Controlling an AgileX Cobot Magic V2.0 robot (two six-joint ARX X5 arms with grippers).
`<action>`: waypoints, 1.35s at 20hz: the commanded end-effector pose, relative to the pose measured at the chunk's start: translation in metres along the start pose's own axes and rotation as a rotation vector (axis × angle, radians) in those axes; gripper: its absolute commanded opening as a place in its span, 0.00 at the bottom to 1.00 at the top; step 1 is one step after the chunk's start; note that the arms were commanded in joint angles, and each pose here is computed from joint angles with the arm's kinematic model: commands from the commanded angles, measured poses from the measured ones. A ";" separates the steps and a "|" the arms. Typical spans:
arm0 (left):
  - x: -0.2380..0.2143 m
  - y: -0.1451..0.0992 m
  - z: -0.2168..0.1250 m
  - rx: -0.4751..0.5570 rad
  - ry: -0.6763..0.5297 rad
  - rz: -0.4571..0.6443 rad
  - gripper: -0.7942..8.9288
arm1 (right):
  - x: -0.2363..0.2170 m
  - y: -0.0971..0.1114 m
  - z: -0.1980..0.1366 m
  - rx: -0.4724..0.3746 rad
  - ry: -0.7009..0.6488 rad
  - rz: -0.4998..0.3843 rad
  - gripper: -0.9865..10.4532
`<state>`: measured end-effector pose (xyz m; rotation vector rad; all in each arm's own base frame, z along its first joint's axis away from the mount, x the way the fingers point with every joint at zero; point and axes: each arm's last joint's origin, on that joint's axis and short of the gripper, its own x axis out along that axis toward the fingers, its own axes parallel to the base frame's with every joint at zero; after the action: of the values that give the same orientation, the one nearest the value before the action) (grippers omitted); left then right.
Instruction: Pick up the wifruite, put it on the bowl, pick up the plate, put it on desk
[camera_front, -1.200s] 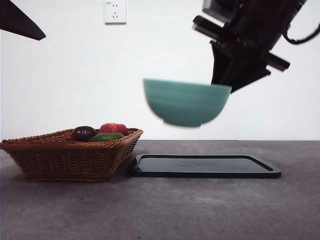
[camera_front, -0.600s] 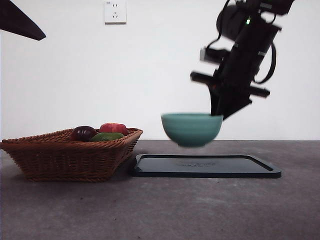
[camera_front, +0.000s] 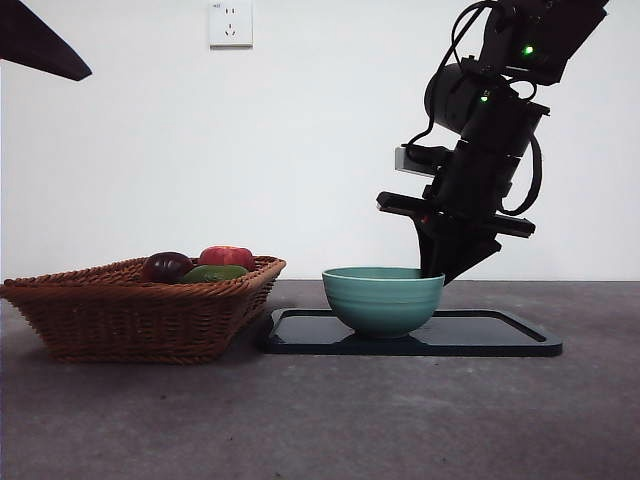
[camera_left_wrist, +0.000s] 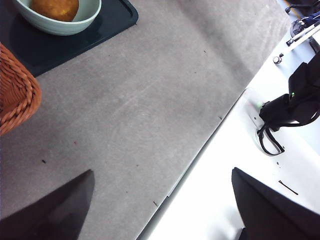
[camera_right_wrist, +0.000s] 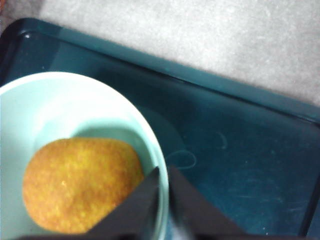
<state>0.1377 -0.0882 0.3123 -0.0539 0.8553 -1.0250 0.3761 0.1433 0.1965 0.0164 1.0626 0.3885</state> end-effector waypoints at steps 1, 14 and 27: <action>0.000 -0.001 0.003 0.023 -0.009 -0.010 0.53 | 0.003 0.002 0.004 -0.005 -0.005 -0.004 0.26; 0.000 -0.001 0.004 0.025 -0.012 -0.010 0.53 | -0.202 0.033 -0.016 -0.122 -0.291 0.093 0.26; 0.000 -0.001 0.004 0.025 -0.011 -0.010 0.53 | -0.275 0.028 -0.161 -0.167 -0.315 0.269 0.26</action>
<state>0.1377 -0.0882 0.3124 -0.0538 0.8545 -1.0251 0.1134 0.0532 0.3528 0.0771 0.7284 0.6749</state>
